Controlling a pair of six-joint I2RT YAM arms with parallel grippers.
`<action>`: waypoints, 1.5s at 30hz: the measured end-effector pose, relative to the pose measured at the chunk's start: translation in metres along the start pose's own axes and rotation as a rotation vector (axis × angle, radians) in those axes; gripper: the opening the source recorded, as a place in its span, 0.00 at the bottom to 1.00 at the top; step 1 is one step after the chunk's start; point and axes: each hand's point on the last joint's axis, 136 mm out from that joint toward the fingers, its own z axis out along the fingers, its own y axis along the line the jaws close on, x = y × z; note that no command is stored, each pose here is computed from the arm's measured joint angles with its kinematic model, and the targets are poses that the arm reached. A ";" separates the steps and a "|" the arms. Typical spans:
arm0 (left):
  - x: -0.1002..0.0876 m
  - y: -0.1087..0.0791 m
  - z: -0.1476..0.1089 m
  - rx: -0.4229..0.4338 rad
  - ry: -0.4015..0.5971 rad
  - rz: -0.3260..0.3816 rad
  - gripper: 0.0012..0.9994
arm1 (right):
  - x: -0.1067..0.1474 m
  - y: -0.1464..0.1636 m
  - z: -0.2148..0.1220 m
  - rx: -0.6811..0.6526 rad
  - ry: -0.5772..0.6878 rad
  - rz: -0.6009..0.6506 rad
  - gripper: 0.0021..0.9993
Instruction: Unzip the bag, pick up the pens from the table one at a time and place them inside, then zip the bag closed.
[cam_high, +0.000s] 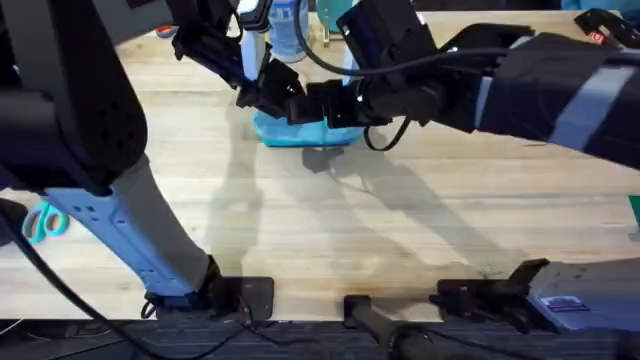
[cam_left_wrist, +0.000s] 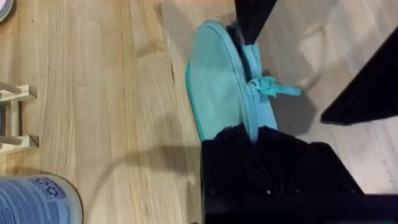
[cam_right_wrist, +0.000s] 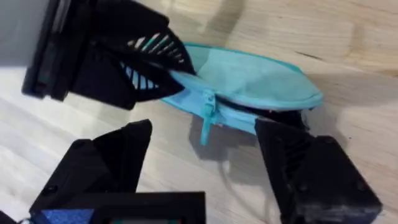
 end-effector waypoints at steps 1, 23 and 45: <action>0.000 0.000 0.000 -0.001 0.000 0.001 0.04 | 0.000 0.000 0.001 0.001 0.000 0.008 1.00; 0.000 0.000 0.000 -0.001 0.001 0.002 0.04 | 0.001 0.003 -0.033 0.117 -0.096 0.010 1.00; 0.000 0.000 0.000 -0.002 0.001 0.002 0.04 | 0.011 0.004 0.015 0.167 -0.104 0.099 1.00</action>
